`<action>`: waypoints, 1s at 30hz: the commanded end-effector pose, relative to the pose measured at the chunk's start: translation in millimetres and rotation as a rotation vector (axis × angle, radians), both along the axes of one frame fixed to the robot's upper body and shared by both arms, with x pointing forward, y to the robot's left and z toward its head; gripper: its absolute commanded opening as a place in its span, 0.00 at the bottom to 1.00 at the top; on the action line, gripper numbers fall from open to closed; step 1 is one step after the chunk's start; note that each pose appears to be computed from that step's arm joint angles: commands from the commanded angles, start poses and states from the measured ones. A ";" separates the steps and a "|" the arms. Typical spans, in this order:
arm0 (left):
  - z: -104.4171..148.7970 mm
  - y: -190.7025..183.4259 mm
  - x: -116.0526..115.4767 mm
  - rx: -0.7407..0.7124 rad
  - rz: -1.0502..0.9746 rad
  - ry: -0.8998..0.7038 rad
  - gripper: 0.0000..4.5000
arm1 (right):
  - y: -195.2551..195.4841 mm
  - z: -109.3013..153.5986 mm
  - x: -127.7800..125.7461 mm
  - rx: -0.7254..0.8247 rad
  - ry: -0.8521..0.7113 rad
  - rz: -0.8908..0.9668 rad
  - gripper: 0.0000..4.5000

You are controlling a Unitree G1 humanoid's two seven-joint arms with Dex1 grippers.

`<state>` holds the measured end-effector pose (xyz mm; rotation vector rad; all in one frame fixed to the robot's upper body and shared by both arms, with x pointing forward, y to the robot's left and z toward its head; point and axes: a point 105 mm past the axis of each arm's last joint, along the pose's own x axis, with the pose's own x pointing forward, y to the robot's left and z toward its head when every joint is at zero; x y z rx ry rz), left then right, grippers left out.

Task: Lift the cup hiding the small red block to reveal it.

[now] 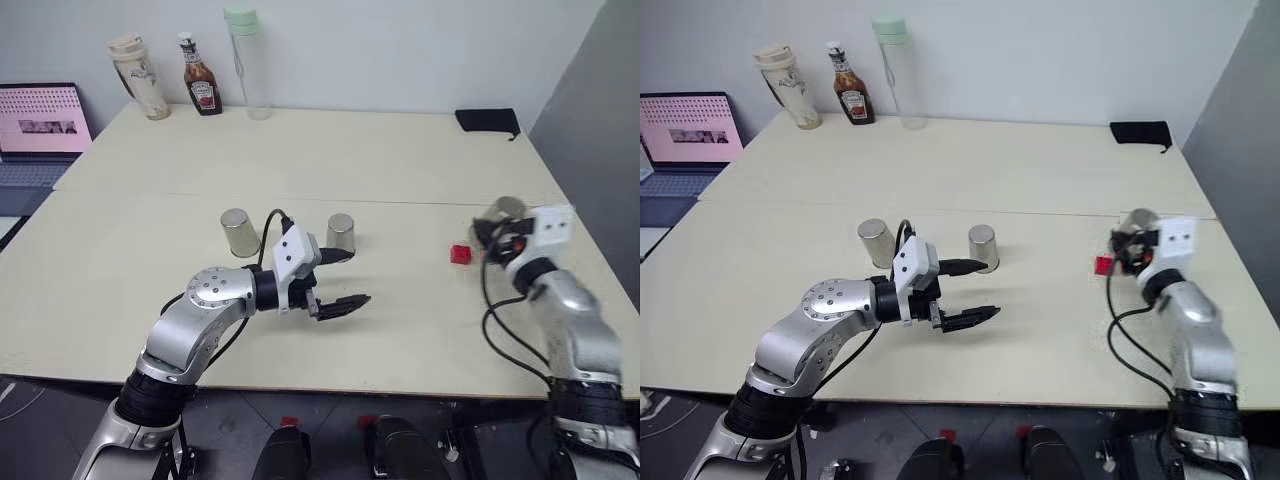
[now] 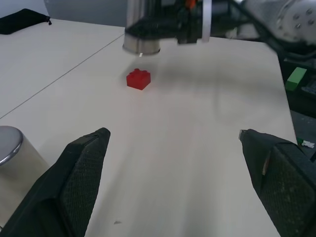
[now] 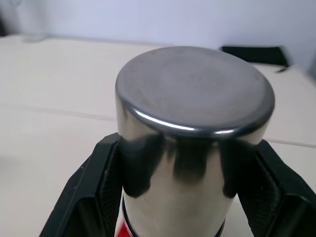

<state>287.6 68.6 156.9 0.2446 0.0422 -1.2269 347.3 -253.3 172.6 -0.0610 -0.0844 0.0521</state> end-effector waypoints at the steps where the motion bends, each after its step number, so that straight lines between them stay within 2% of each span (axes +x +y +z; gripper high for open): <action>1: 7.9 -3.2 -0.7 -0.020 -0.012 -0.033 1.00 | -20.6 -19.6 -11.1 0.006 0.105 -0.092 0.62; 4: 4.6 -7.4 0.1 -0.017 -0.019 -0.030 1.00 | -24.9 -59.3 -10.0 0.020 0.191 -0.083 0.62; 10: 7.6 -7.3 7.4 -0.007 -0.011 -0.065 1.00 | -31.1 -85.7 -7.3 0.005 0.212 -0.098 0.62; 11: 8.8 -7.1 8.8 -0.009 -0.005 -0.068 1.00 | -30.0 -88.6 -9.9 0.001 0.218 -0.089 0.77; 15: 8.7 -2.9 12.7 -0.003 0.015 -0.069 1.00 | -30.5 -90.3 -26.2 -0.040 0.234 -0.085 0.98; 17: 9.6 4.0 15.4 0.009 0.024 -0.071 1.00 | -32.6 -91.3 -47.4 -0.107 0.281 -0.078 1.00; 20: 12.1 16.6 17.4 0.037 0.034 -0.070 1.00 | -31.6 -85.4 -80.7 -0.140 0.333 -0.045 1.00; 22: 13.9 27.9 16.2 0.065 0.032 -0.062 1.00 | -20.7 -69.9 -103.8 -0.105 0.360 0.027 1.00; 25: 16.5 41.2 13.0 0.097 0.018 -0.027 1.00 | 15.0 -38.3 -131.8 -0.072 0.379 0.251 1.00; 28: 19.9 45.9 11.5 0.099 0.007 -0.006 1.00 | 36.5 -18.3 -146.5 -0.084 0.390 0.387 1.00; 30: 21.2 46.7 9.9 0.091 -0.001 0.010 1.00 | 42.1 -10.9 -146.8 -0.105 0.380 0.398 1.00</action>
